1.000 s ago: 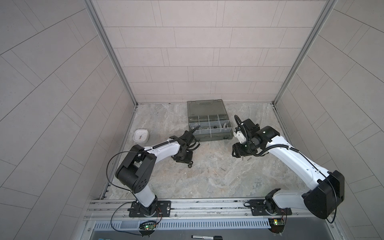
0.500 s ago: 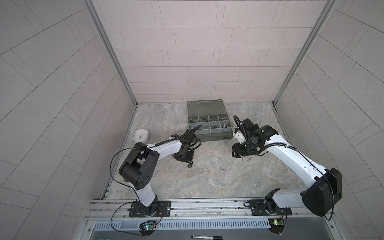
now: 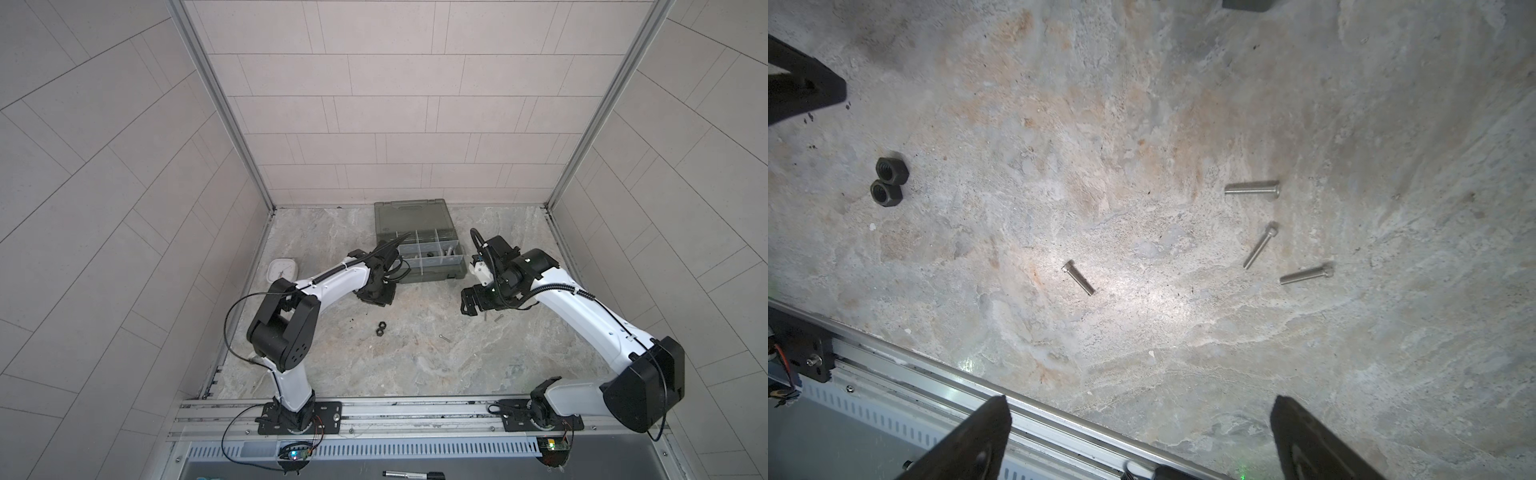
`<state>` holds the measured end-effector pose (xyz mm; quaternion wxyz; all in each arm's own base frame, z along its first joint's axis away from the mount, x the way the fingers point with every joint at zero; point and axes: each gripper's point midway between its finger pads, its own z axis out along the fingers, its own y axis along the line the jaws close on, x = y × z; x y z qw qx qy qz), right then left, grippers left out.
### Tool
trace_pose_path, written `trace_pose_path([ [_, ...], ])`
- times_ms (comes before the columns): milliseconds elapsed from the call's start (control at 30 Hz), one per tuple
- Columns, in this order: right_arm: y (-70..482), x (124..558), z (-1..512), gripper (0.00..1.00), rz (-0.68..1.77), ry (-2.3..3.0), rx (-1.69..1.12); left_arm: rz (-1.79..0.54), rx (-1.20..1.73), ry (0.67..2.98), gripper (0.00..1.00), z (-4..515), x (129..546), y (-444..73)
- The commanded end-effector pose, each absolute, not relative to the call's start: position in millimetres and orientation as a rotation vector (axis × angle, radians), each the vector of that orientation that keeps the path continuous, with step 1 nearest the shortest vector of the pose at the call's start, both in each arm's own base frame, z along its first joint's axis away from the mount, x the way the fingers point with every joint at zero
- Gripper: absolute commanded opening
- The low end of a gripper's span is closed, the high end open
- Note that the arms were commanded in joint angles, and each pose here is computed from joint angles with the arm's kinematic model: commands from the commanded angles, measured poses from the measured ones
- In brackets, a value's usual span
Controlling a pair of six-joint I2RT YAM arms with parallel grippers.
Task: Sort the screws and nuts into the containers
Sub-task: 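Carry the black nut with the left gripper into a box compartment and open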
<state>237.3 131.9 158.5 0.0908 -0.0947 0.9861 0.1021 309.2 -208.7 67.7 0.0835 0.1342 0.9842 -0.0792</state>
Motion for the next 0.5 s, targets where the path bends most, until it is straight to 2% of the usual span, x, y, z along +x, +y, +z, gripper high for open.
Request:
trace_pose_path([
  [0, 126, 239, 169, 0.99, 0.283, 2.912, -0.268, -0.234, 0.445, 2.936, 0.15, 82, 319, -217],
  [467, 110, 256, 172, 0.99, 0.259, 2.888, -0.191, -0.337, 0.598, 2.791, 0.15, 126, 413, -285],
])
